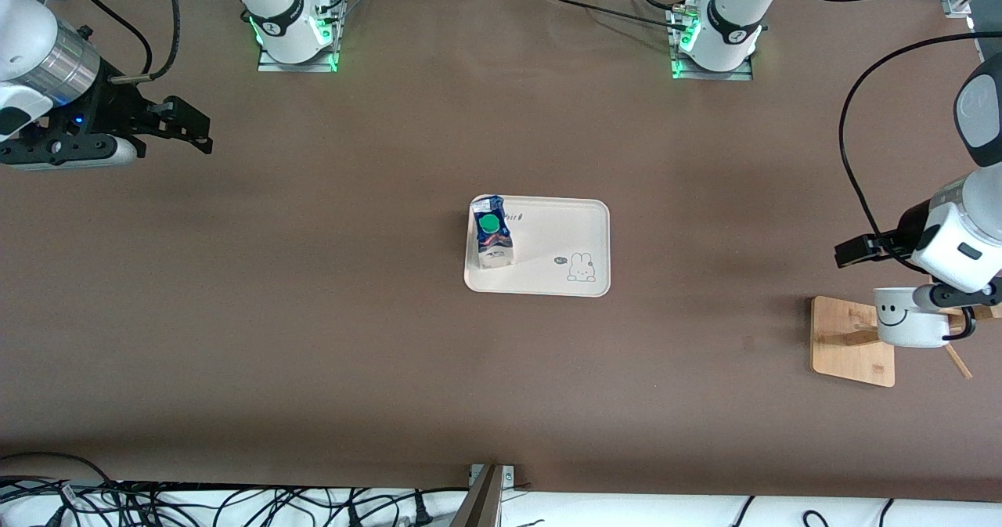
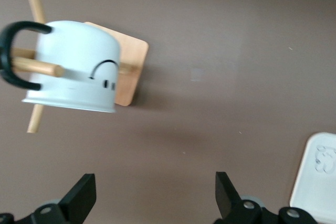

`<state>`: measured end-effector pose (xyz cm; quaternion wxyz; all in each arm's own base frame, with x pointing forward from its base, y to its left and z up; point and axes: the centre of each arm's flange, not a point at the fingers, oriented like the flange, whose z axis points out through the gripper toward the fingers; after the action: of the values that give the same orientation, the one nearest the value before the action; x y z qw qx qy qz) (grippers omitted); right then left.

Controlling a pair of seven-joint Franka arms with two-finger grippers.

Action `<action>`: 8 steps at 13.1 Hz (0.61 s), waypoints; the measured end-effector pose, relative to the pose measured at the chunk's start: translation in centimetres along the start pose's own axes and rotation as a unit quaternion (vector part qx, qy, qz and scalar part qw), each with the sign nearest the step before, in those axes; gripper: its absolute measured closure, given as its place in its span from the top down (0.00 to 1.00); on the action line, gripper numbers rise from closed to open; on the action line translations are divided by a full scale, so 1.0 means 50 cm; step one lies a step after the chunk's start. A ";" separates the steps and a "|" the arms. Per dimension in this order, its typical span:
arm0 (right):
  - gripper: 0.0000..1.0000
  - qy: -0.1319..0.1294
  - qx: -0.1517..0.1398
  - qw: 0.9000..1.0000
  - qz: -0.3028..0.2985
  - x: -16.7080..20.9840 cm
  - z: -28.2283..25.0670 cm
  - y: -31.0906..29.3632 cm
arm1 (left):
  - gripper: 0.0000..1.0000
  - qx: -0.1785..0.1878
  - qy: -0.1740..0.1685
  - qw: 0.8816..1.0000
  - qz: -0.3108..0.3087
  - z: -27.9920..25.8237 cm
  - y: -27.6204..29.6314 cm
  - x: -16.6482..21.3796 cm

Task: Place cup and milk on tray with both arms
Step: 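Lower the left gripper to the white mug on the stand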

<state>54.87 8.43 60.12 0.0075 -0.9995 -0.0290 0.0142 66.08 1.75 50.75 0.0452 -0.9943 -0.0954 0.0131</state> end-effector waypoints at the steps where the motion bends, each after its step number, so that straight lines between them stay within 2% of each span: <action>1: 1.00 0.003 -0.002 1.000 0.000 0.001 -0.001 0.001 | 1.00 0.006 0.012 1.000 -0.010 0.011 -0.001 0.002; 5: 1.00 0.010 -0.003 1.000 0.001 0.003 -0.008 0.004 | 1.00 -0.007 0.091 0.996 -0.018 0.099 -0.023 -0.021; 8: 1.00 0.025 -0.001 1.000 0.001 0.007 -0.029 0.004 | 1.00 -0.016 0.125 0.992 -0.030 0.126 -0.069 -0.067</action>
<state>55.25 8.24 61.53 0.0069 -0.9995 -0.0282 -0.0106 61.91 5.02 44.85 0.0414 -0.9854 -0.1193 -0.1143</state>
